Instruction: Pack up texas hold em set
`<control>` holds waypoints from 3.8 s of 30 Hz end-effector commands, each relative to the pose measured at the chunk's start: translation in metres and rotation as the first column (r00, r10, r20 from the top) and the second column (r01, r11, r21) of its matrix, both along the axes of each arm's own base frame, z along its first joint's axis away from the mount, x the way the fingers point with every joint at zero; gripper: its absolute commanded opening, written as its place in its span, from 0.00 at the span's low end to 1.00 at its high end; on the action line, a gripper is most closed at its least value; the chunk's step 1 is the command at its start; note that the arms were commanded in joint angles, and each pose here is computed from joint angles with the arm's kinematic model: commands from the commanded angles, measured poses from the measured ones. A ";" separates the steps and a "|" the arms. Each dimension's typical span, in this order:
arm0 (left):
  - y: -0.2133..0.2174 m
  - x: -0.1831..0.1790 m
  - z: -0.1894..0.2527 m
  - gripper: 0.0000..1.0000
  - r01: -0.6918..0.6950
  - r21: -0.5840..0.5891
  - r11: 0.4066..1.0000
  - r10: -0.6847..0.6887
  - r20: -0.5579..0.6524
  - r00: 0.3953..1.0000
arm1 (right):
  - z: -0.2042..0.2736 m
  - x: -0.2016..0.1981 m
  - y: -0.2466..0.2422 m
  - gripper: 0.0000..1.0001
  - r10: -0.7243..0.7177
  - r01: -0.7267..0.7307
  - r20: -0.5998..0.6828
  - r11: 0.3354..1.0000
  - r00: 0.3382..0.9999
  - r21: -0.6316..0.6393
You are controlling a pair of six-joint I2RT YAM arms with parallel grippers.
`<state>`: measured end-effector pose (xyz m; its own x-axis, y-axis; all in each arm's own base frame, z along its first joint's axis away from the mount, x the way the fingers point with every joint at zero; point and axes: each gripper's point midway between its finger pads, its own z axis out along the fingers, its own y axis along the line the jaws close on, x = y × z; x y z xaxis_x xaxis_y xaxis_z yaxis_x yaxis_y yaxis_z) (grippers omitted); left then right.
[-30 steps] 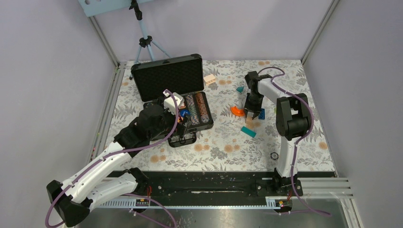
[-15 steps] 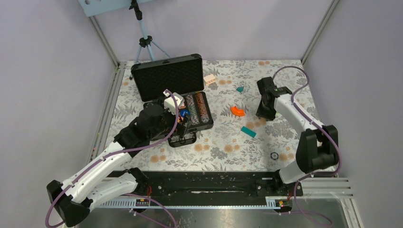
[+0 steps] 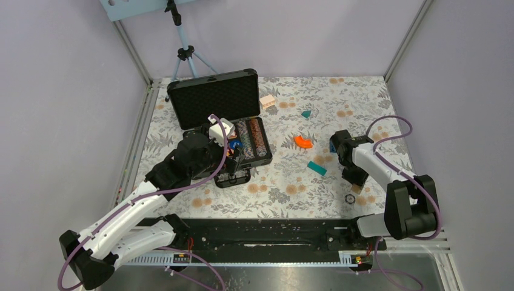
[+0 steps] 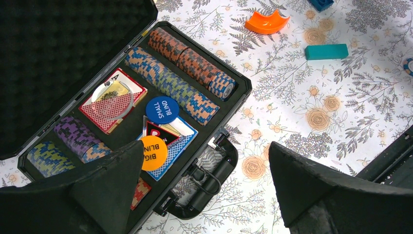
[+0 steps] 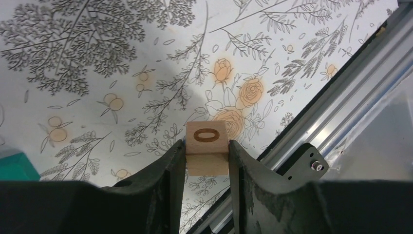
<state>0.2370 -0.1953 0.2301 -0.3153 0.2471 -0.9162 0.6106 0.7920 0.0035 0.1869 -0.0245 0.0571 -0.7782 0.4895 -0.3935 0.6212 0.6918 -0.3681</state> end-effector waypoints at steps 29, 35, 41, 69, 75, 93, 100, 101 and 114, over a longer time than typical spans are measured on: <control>-0.005 0.003 0.015 0.99 0.020 -0.039 0.999 -0.018 0.050 0.999 | 0.001 -0.031 0.007 0.00 -0.078 0.080 0.022 0.985 0.997 -0.154; -0.005 0.003 0.014 0.99 0.021 -0.039 0.999 -0.019 0.048 0.999 | -0.003 -0.032 0.010 0.00 -0.072 0.069 -0.014 0.982 0.997 -0.178; -0.005 0.003 0.013 0.99 0.019 -0.036 0.999 -0.018 0.047 0.999 | 0.000 -0.026 0.015 0.00 -0.047 0.043 -0.015 0.978 0.999 -0.202; -0.006 0.003 0.012 0.99 0.025 -0.032 0.999 -0.023 0.044 0.999 | -0.011 -0.017 0.033 0.00 -0.005 -0.002 -0.040 0.983 0.999 -0.182; -0.006 0.003 0.011 0.99 0.025 -0.031 0.999 -0.023 0.042 0.999 | -0.015 -0.016 0.040 0.00 -0.002 -0.003 -0.030 0.989 1.000 -0.146; -0.010 -0.001 0.014 0.99 0.051 -0.052 0.997 -0.049 0.039 0.998 | 0.028 0.007 0.023 0.00 -0.042 0.077 0.109 0.934 0.993 -0.350; -0.013 -0.002 0.012 0.99 0.055 -0.055 0.997 -0.053 0.033 0.998 | 0.014 0.011 0.022 0.00 -0.095 0.123 0.098 0.932 0.991 -0.340; -0.016 -0.004 0.012 0.98 0.072 -0.058 0.996 -0.071 0.027 0.997 | 0.014 0.010 0.020 0.00 -0.110 0.138 0.099 0.931 0.989 -0.338; -0.019 -0.004 0.008 0.99 0.084 -0.055 0.995 -0.083 0.012 0.996 | -0.005 -0.011 0.009 0.00 -0.258 0.265 0.063 0.926 0.964 -0.268</control>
